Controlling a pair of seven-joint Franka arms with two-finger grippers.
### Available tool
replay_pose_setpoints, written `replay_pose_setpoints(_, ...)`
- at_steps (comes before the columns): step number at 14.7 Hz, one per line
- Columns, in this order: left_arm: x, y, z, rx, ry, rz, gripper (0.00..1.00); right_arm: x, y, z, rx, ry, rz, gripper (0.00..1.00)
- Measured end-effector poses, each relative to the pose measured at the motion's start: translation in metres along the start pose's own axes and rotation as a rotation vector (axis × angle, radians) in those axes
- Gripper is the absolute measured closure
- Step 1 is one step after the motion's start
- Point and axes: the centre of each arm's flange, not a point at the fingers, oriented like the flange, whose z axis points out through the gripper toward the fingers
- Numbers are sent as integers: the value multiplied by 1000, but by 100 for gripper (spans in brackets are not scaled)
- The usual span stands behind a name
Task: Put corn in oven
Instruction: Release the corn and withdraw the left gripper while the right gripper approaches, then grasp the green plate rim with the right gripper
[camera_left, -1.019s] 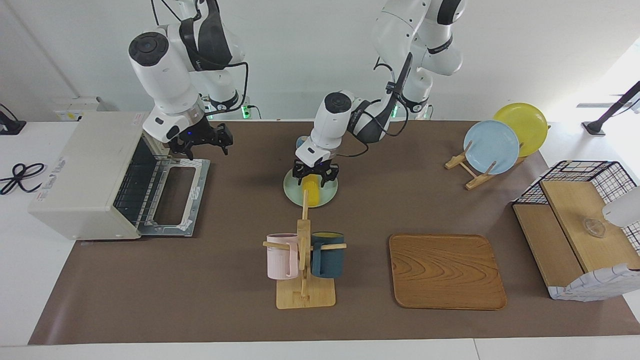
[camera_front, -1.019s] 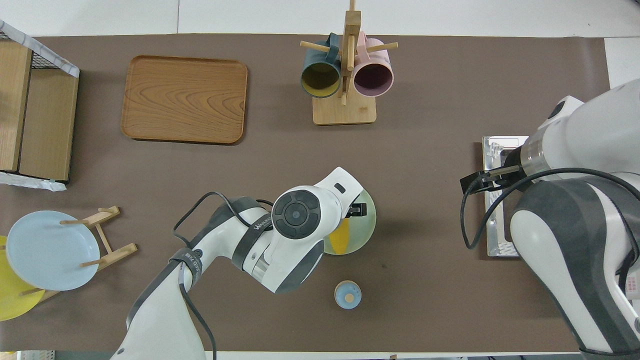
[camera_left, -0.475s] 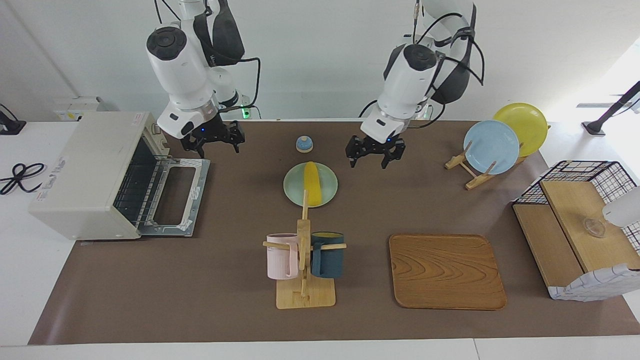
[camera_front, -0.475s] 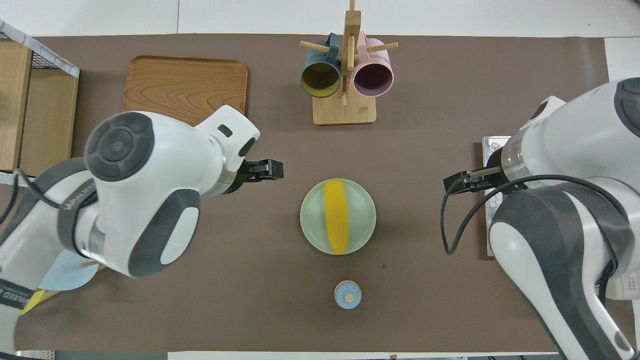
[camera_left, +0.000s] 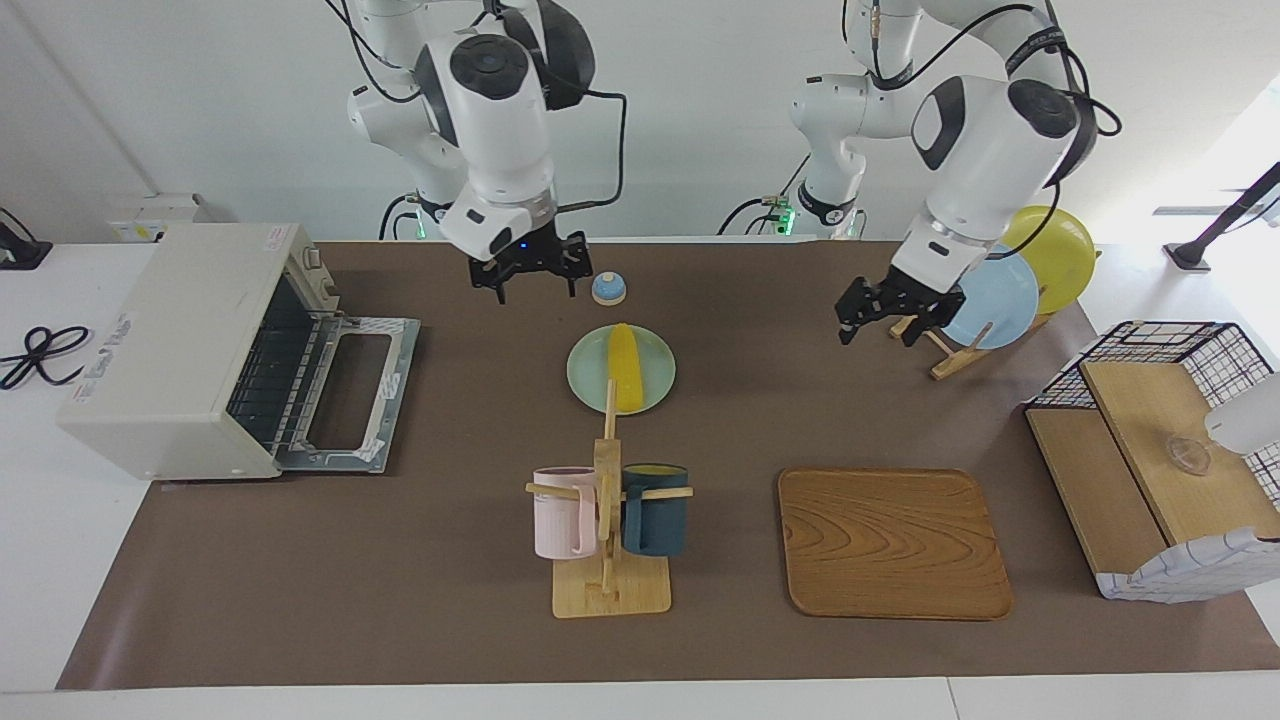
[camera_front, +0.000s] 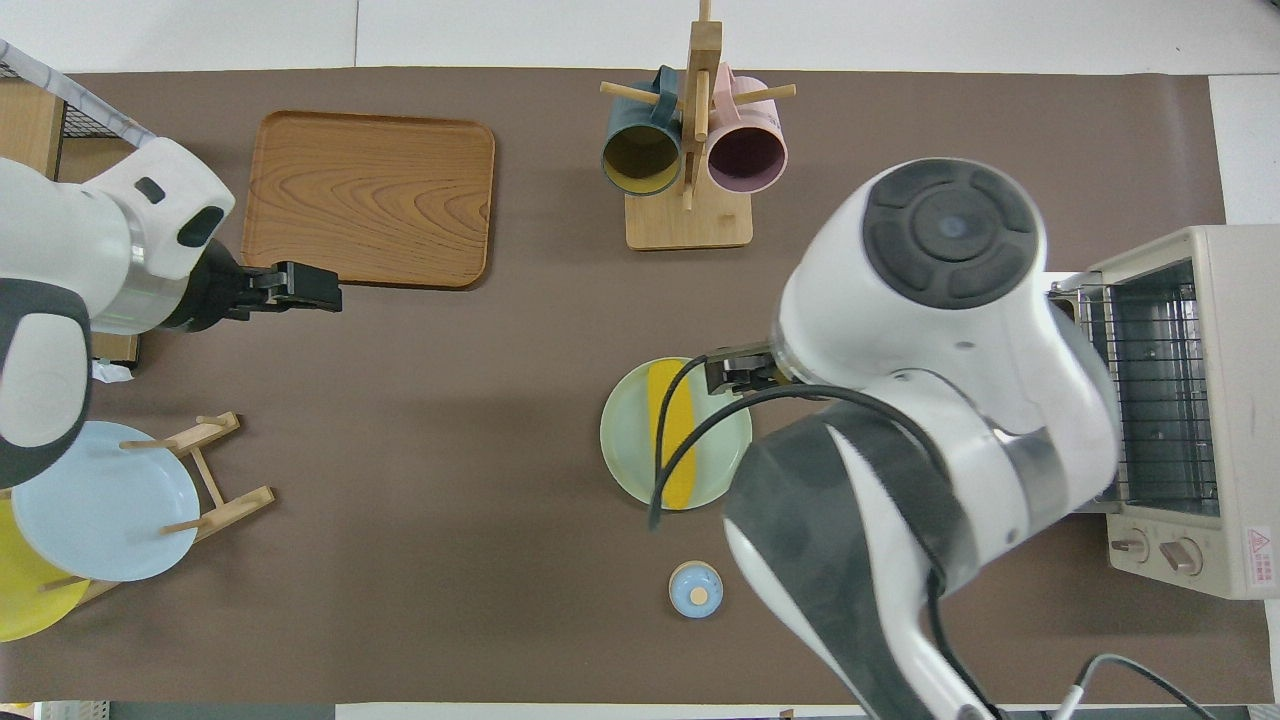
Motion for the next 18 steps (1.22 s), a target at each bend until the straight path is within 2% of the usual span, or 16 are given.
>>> replay_pose_setpoints(3, 4, -24, -12, 44, 8, 11, 0, -2, -66, 24, -75, 16, -33, 0)
replay_pose_setpoints(6, 1, -39, -24, 50, -34, 26, 0, -9, -119, 58, -92, 47, 3, 0)
replay_pose_setpoints(9, -6, -46, -45, 83, -59, 30, 0, -15, -171, 113, -96, 64, 41, 0)
replay_pose_setpoints(12, -16, -45, -57, 92, -69, 32, 0, -24, -195, 154, -96, 68, 14, 0)
replay_pose_setpoints(16, -20, -41, -66, 92, -67, 38, 0, -32, -192, 187, -113, 90, -18, 0)
replay_pose_setpoints(18, -19, -39, -73, 91, -59, 41, 0, -37, -188, 202, -107, 100, -28, 21)
